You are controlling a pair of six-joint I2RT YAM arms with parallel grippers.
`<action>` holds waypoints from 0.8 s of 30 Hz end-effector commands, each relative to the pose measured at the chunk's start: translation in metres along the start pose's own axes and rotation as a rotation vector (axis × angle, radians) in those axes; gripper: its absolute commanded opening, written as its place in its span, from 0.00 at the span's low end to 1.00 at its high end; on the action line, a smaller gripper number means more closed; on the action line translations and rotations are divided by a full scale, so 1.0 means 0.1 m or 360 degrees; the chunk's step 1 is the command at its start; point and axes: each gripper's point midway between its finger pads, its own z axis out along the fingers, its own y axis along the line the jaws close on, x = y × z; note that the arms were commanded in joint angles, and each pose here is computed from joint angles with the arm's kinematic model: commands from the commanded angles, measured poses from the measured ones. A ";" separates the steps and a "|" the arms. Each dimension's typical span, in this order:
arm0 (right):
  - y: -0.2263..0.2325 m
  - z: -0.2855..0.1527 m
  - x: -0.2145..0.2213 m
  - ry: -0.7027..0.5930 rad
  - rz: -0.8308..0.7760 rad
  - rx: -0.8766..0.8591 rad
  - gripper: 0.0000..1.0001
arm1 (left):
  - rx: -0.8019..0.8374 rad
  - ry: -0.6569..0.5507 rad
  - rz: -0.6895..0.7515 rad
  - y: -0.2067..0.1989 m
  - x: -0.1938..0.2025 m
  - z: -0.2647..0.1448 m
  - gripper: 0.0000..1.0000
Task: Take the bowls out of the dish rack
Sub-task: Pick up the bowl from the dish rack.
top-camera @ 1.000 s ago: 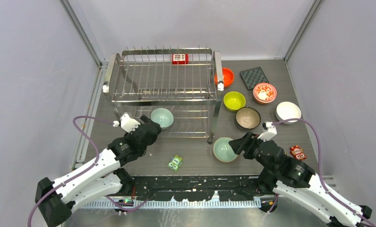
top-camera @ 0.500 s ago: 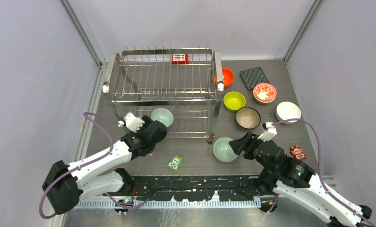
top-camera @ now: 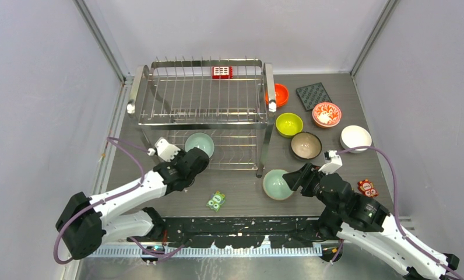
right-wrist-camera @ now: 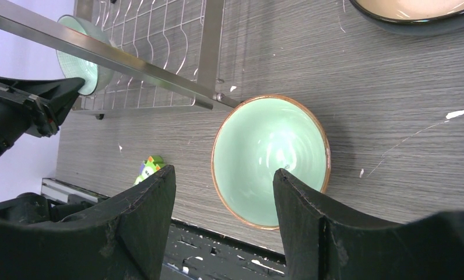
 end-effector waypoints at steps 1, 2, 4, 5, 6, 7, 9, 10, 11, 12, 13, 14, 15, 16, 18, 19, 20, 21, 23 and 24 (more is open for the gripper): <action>0.15 -0.10 -0.22 -0.0094 0.0055 -0.0058 0.67 | 0.0107 -0.0068 -0.0134 -0.22 -0.17 -0.07 0.00; 0.16 -0.11 -0.23 -0.0097 0.0054 -0.0063 0.67 | 0.0123 -0.0064 -0.0144 -0.24 -0.19 -0.09 0.00; 0.19 -0.12 -0.26 -0.0101 0.0047 -0.0064 0.67 | 0.0160 -0.0043 -0.0153 -0.26 -0.22 -0.14 0.00; 0.20 -0.13 -0.27 -0.0101 0.0040 -0.0065 0.67 | 0.0182 -0.0030 -0.0163 -0.28 -0.24 -0.18 0.00; 0.21 -0.13 -0.27 -0.0099 0.0033 -0.0066 0.67 | 0.0208 -0.0012 -0.0168 -0.30 -0.25 -0.21 0.00; 0.22 -0.13 -0.29 -0.0100 0.0027 -0.0067 0.67 | 0.0236 0.0011 -0.0166 -0.32 -0.26 -0.25 0.00; 0.25 -0.15 -0.31 -0.0097 0.0011 -0.0077 0.67 | 0.0299 0.0066 -0.0148 -0.36 -0.27 -0.34 0.00; 0.26 -0.16 -0.32 -0.0096 -0.0004 -0.0083 0.67 | 0.0328 0.0105 -0.0128 -0.38 -0.26 -0.39 0.00; 0.29 -0.18 -0.33 -0.0091 -0.0024 -0.0094 0.66 | 0.0352 0.0147 -0.0096 -0.38 -0.24 -0.43 0.00; 0.31 -0.20 -0.34 -0.0081 -0.0045 -0.0104 0.66 | 0.0374 0.0194 -0.0046 -0.37 -0.22 -0.48 0.00; 0.33 -0.23 -0.36 -0.0072 -0.0065 -0.0116 0.67 | 0.0384 0.0241 -0.0001 -0.34 -0.19 -0.53 0.00; 0.36 -0.25 -0.35 -0.0048 -0.0094 -0.0128 0.67 | 0.0398 0.0292 0.0042 -0.31 -0.17 -0.59 0.00; 0.39 -0.27 -0.34 -0.0024 -0.0117 -0.0145 0.67 | 0.0414 0.0336 0.0078 -0.28 -0.15 -0.64 0.00; 0.43 -0.29 -0.32 0.0012 -0.0139 -0.0171 0.67 | 0.0433 0.0387 0.0119 -0.25 -0.12 -0.70 0.00; 0.54 -0.31 -0.26 0.0091 -0.0182 -0.0245 0.67 | 0.0476 0.0471 0.0176 -0.19 -0.09 -0.80 0.00; 0.59 -0.32 -0.22 0.0139 -0.0209 -0.0271 0.67 | 0.0500 0.0513 0.0213 -0.16 -0.07 -0.86 0.00; 0.63 -0.33 -0.19 0.0183 -0.0245 -0.0296 0.67 | 0.0527 0.0548 0.0255 -0.15 -0.06 -0.91 0.00; 0.68 -0.33 -0.15 0.0235 -0.0283 -0.0321 0.67 | 0.0555 0.0593 0.0307 -0.13 -0.03 -0.97 0.00; 0.81 -0.35 -0.05 0.0371 -0.0353 -0.0388 0.66 | 0.0604 0.0694 0.0427 -0.09 0.02 -1.09 0.00; 0.85 -0.34 0.00 0.0435 -0.0381 -0.0392 0.65 | 0.0633 0.0745 0.0489 -0.09 0.05 -1.14 0.00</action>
